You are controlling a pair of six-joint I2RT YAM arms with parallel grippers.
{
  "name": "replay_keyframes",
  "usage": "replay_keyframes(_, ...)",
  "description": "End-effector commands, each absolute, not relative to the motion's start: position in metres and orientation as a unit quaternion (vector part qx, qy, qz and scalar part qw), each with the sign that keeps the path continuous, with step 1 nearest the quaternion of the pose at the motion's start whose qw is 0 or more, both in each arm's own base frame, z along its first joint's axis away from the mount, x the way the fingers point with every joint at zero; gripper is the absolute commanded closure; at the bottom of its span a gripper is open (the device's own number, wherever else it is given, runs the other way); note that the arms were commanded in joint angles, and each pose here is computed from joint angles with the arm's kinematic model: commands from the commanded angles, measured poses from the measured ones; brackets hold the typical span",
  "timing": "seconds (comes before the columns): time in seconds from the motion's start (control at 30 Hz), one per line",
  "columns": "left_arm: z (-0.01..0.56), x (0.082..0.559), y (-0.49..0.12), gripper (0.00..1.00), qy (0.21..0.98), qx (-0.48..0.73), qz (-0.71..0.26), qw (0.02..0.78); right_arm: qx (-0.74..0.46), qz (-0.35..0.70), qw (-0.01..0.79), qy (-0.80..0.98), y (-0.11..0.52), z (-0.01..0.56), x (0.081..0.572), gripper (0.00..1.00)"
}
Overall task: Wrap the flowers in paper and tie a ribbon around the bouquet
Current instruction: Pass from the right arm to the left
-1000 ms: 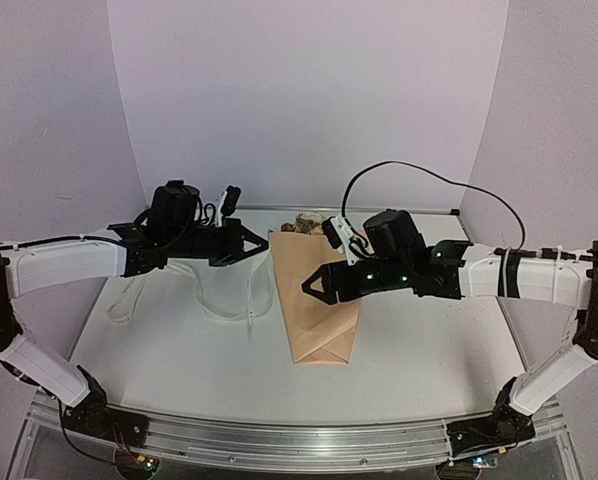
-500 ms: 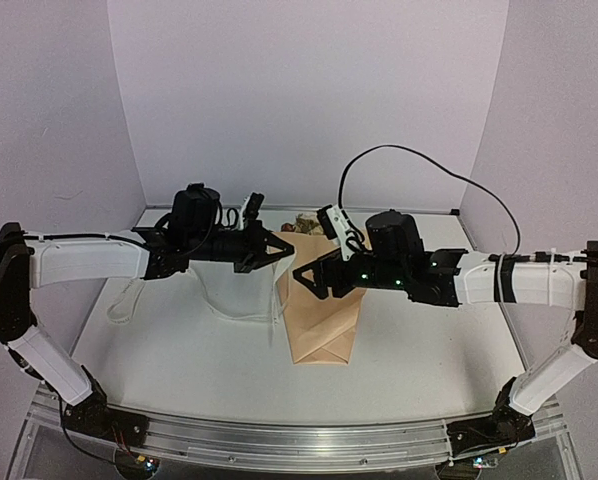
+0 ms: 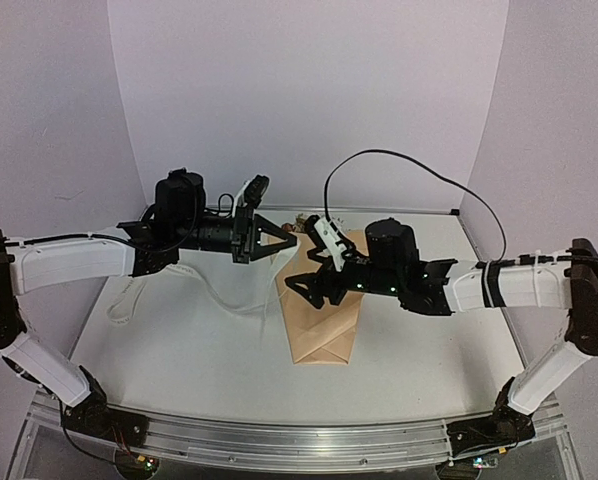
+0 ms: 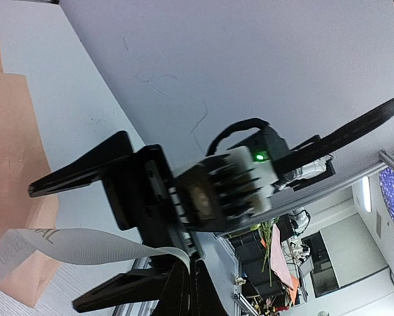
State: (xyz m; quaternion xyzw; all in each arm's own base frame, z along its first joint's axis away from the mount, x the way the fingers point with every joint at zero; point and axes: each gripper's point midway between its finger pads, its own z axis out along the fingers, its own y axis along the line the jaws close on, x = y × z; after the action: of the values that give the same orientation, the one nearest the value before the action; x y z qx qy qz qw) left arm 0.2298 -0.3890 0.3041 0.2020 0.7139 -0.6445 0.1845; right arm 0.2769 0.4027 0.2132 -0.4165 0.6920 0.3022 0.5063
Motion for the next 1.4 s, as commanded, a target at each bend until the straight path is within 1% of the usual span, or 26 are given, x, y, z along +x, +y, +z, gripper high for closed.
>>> replay_keyframes(0.0, 0.344, 0.208, -0.384, 1.00, 0.662, 0.262, -0.672, 0.202, -0.442, 0.278, 0.577, 0.628, 0.413, 0.227, 0.288, 0.14)
replay_keyframes(0.13, 0.346, 0.204, -0.383, 1.00, 0.655, 0.271, -0.677, 0.198, -0.430, 0.282, 0.601, 0.612, 0.423, 0.237, 0.297, 0.19)
replay_keyframes(0.3, 0.342, 0.204, -0.382, 1.00, 0.657, 0.271, -0.675, 0.197, -0.399, 0.273, 0.629, 0.608, 0.424, 0.255, 0.311, 0.23)
replay_keyframes(0.53, 0.326, 0.216, -0.388, 1.00, 0.677, 0.258, -0.661, 0.197, -0.367, 0.284, 0.635, 0.618, 0.415, 0.268, 0.311, 0.37)
replay_keyframes(0.6, 0.324, 0.218, -0.390, 1.00, 0.678, 0.258, -0.660, 0.196, -0.363, 0.282, 0.632, 0.625, 0.411, 0.264, 0.310, 0.47)
replay_keyframes(0.67, 0.320, 0.222, -0.393, 0.98, 0.682, 0.256, -0.657, 0.193, -0.358, 0.273, 0.630, 0.632, 0.404, 0.260, 0.310, 0.66)
replay_keyframes(0.7, 0.318, 0.223, -0.394, 0.94, 0.685, 0.254, -0.654, 0.194, -0.353, 0.266, 0.630, 0.638, 0.399, 0.257, 0.310, 0.76)
replay_keyframes(0.73, 0.316, 0.226, -0.394, 0.89, 0.691, 0.249, -0.650, 0.195, -0.347, 0.260, 0.631, 0.643, 0.394, 0.255, 0.310, 0.89)
replay_keyframes(0.77, 0.312, 0.232, -0.393, 0.82, 0.698, 0.239, -0.643, 0.204, -0.342, 0.250, 0.628, 0.652, 0.387, 0.249, 0.310, 0.95)
replay_keyframes(0.8, 0.309, 0.239, -0.390, 0.71, 0.708, 0.226, -0.633, 0.215, -0.331, 0.234, 0.628, 0.665, 0.377, 0.245, 0.311, 0.98)
replay_keyframes(0.83, 0.303, 0.249, -0.384, 0.62, 0.723, 0.205, -0.619, 0.229, -0.324, 0.217, 0.624, 0.677, 0.366, 0.239, 0.311, 1.00)
replay_keyframes(0.87, 0.294, 0.262, -0.376, 0.56, 0.743, 0.176, -0.598, 0.244, -0.318, 0.200, 0.618, 0.691, 0.354, 0.231, 0.309, 1.00)
replay_keyframes(0.97, 0.266, 0.298, -0.336, 0.40, 0.790, 0.076, -0.540, 0.282, -0.296, 0.150, 0.590, 0.736, 0.312, 0.206, 0.299, 1.00)
replay_keyframes(1.0, 0.255, 0.309, -0.317, 0.36, 0.803, 0.032, -0.520, 0.291, -0.291, 0.134, 0.578, 0.751, 0.297, 0.197, 0.294, 1.00)
replay_keyframes(1.1, 0.212, 0.335, -0.252, 0.32, 0.841, -0.096, -0.428, 0.318, -0.266, 0.074, 0.541, 0.795, 0.249, 0.166, 0.280, 1.00)
replay_keyframes(1.17, 0.182, 0.340, -0.203, 0.30, 0.866, -0.171, -0.333, 0.331, -0.249, 0.042, 0.519, 0.817, 0.222, 0.150, 0.270, 1.00)
replay_keyframes(1.23, 0.158, 0.342, -0.151, 0.31, 0.869, -0.250, -0.251, 0.345, -0.228, 0.014, 0.498, 0.836, 0.198, 0.136, 0.262, 1.00)
replay_keyframes(1.37, 0.123, 0.328, -0.078, 0.31, 0.856, -0.360, -0.158, 0.336, -0.204, -0.061, 0.463, 0.860, 0.153, 0.121, 0.248, 1.00)
